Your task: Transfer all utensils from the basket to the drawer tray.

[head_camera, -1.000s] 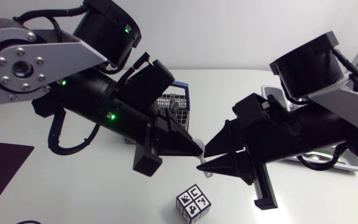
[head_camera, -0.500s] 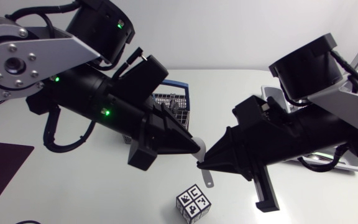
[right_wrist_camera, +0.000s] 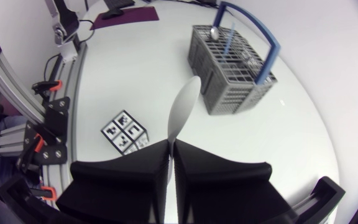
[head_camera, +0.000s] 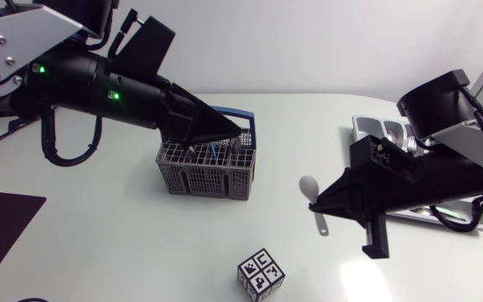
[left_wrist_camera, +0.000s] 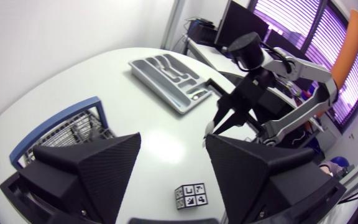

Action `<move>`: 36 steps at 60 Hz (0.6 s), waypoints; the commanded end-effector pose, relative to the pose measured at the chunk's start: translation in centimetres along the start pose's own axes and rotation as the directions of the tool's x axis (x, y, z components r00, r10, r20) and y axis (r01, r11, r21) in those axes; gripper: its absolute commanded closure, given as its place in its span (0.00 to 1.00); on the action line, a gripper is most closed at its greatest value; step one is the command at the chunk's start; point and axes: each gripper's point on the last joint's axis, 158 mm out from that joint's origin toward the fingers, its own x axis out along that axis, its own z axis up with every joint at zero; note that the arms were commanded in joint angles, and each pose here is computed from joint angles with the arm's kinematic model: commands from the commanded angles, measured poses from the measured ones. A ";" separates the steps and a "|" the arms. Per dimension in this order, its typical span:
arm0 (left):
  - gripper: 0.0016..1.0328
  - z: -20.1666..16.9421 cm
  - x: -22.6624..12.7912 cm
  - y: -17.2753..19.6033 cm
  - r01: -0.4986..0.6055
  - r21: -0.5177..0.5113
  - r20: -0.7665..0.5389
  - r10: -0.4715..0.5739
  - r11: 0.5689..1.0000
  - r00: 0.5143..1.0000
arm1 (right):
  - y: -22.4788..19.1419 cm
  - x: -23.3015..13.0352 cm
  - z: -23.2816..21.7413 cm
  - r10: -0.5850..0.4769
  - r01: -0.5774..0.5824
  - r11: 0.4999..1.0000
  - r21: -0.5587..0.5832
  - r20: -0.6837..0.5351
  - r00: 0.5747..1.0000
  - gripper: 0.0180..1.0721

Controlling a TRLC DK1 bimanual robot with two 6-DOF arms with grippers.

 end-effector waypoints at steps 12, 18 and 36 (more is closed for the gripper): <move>0.27 -3.0 -0.8 7.7 -0.243 -0.043 -0.075 0.239 0.969 0.968 | -6.6 -3.1 -8.7 -0.234 0.240 0.971 0.002 -0.198 0.952 0.95; 0.27 -4.4 -1.0 9.6 -0.291 -0.060 -0.109 0.284 0.955 0.953 | -9.1 -4.8 -11.9 -0.334 0.343 0.939 -0.018 -0.273 0.902 0.95; 0.27 -8.1 -0.9 13.4 -0.389 -0.127 -0.210 0.359 0.912 0.909 | -15.4 -9.6 -22.5 -0.499 0.535 0.843 -0.055 -0.454 0.738 0.94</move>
